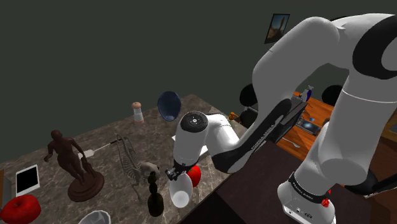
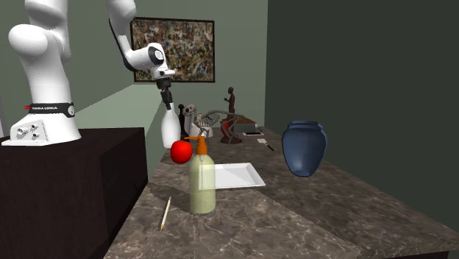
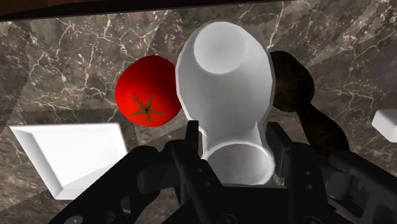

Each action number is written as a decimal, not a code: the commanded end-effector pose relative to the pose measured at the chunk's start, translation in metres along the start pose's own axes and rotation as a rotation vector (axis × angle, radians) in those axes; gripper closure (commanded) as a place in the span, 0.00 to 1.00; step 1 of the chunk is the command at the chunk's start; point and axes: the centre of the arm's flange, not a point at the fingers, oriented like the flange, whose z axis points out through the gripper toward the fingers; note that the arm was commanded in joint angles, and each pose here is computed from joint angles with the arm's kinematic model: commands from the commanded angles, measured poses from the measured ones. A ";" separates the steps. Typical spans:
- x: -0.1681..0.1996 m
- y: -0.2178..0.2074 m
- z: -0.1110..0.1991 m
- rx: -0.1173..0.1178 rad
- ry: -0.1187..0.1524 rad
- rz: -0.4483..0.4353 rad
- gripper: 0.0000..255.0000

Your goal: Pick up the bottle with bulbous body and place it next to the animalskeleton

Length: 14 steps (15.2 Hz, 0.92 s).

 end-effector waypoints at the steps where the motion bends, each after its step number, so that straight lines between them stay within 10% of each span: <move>1: -0.002 -0.001 0.010 0.001 0.001 0.000 1.00; 14: -0.011 -0.002 0.052 0.001 0.001 0.000 1.00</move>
